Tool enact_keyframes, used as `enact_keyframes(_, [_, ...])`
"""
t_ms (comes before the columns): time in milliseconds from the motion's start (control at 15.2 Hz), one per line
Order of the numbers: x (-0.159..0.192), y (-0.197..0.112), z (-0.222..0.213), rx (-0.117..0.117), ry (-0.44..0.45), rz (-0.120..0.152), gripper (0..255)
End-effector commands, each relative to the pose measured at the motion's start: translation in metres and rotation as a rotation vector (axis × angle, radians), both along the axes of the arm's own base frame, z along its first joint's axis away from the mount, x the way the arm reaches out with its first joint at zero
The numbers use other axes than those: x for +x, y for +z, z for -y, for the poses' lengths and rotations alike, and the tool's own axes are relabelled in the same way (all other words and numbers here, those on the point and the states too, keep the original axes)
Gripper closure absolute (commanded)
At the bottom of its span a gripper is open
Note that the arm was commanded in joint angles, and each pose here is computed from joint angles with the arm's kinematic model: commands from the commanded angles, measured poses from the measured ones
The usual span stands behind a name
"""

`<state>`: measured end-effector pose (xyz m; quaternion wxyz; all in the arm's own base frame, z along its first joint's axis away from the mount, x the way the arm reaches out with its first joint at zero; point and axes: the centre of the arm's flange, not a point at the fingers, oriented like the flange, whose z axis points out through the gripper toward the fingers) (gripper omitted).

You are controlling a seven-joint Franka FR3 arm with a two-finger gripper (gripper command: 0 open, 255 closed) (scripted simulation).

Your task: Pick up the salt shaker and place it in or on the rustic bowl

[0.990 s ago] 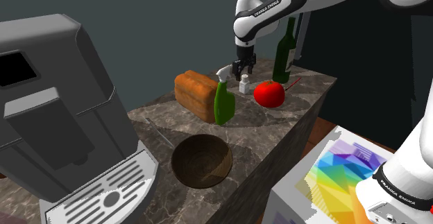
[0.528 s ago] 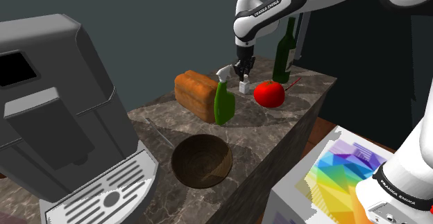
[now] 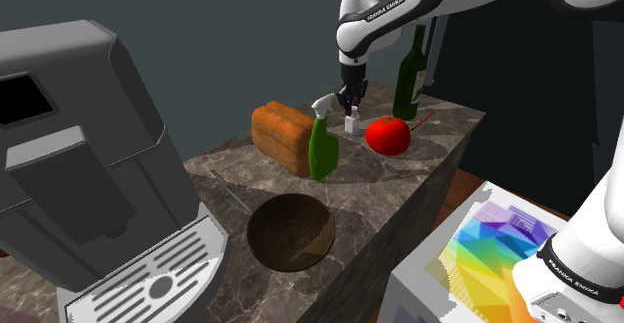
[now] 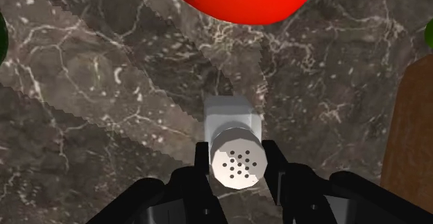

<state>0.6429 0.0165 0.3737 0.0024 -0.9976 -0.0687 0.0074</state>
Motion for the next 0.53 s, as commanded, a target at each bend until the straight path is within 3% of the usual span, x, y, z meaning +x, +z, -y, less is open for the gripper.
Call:
enact_keyframes(0, [0.0, 0.01, 0.0, 0.0, 0.0, 0.0, 255])
enact_keyframes(462, [0.0, 0.047, 0.0, 0.0, 0.0, 0.0, 255])
